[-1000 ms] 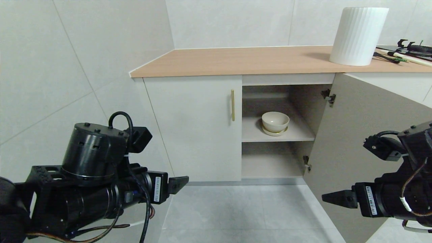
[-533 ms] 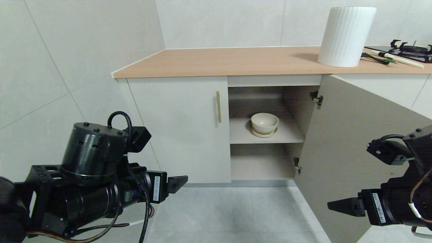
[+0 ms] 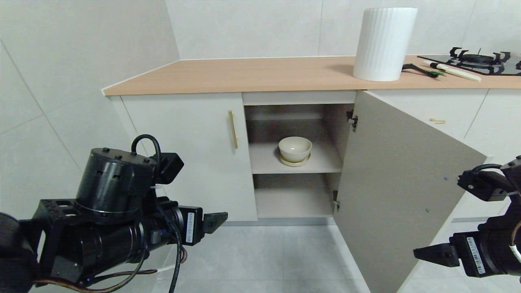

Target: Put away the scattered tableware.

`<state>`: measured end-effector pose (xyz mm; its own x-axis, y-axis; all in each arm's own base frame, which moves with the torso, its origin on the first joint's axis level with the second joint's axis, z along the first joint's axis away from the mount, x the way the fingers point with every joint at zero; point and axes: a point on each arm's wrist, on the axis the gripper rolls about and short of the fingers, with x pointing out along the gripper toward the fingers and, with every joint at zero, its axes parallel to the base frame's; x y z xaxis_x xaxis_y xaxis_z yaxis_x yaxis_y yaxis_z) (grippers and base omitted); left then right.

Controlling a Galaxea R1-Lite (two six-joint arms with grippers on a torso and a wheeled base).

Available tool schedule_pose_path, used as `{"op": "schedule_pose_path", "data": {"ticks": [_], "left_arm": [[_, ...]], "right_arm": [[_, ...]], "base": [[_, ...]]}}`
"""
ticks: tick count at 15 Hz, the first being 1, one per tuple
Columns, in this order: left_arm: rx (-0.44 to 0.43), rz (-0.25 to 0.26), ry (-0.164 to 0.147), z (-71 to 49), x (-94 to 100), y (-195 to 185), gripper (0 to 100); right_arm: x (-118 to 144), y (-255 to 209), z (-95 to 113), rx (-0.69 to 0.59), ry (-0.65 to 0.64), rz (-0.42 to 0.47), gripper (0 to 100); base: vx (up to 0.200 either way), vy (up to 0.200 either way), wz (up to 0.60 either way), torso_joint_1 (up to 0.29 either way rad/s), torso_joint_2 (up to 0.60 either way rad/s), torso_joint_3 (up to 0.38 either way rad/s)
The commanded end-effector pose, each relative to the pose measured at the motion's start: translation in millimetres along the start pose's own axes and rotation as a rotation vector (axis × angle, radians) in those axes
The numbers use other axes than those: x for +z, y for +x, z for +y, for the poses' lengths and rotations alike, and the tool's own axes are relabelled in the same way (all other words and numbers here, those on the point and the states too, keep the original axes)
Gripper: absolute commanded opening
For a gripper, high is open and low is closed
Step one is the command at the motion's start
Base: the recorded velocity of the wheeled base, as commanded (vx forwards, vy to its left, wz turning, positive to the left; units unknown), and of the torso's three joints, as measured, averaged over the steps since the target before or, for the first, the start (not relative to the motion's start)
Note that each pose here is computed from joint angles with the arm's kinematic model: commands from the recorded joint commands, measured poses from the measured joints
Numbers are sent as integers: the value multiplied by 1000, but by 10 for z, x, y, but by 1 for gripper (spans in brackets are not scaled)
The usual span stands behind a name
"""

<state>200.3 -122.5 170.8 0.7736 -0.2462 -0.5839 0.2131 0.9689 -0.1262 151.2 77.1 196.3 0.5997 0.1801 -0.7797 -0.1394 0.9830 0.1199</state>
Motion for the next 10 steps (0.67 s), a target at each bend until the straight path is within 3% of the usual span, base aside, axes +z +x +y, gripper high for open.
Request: {"op": "schedule_pose_path", "data": {"ticks": [1,2,5,10], "left_arm": [[1,2,0,-1,-3,11,100],[1,2,0,-1,-3,11,100],[1,2,0,-1,-3,11,100],[1,2,0,-1,-3,11,100]], "right_arm": [[28,-62,-42,-8,16,-25,100],[28,-62,-42,-8,16,-25,100],[68,-59,-269,-143,25,-35,100],[325,-52,-639,-282,174,-134,100]], "base": [[0,-200,0,-2,-2,-7],[0,-200,0,2,7,7],[0,0,0,0,0,0],[0,0,0,0,0,0]]}}
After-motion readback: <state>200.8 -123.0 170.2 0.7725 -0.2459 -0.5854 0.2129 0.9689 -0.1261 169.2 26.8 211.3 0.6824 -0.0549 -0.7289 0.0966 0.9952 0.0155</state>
